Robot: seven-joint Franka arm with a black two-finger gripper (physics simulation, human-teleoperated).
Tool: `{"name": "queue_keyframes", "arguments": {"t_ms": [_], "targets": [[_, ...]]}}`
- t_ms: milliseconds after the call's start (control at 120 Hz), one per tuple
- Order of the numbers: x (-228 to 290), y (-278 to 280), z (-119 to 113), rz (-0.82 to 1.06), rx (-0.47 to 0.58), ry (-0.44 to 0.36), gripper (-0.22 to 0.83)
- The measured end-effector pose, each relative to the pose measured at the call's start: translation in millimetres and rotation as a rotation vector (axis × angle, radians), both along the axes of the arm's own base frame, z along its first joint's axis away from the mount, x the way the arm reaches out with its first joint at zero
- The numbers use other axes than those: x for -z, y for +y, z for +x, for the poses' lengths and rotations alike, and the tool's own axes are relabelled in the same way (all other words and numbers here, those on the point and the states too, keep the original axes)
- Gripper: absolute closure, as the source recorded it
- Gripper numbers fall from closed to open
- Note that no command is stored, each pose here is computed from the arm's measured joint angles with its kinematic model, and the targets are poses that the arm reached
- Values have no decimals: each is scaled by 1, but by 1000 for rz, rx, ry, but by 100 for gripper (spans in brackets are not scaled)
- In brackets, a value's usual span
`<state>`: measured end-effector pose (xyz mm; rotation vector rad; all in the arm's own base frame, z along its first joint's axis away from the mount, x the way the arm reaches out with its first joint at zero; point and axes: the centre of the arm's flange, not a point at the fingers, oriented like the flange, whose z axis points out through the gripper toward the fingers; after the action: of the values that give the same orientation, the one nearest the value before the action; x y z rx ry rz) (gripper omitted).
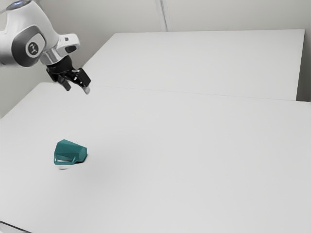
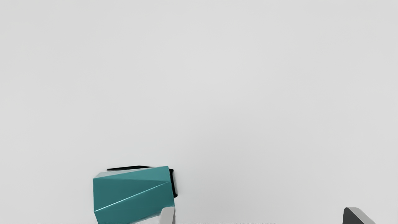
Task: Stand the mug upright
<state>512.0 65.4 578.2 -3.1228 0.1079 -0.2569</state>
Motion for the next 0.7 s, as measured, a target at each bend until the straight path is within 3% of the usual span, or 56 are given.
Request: {"name": "queue_keyframes", "arguments": {"t_ms": [342, 700], "targets": [[36, 75, -35, -210, -146, -5, 2], [88, 156, -81, -517, -189, -19, 2]]}}
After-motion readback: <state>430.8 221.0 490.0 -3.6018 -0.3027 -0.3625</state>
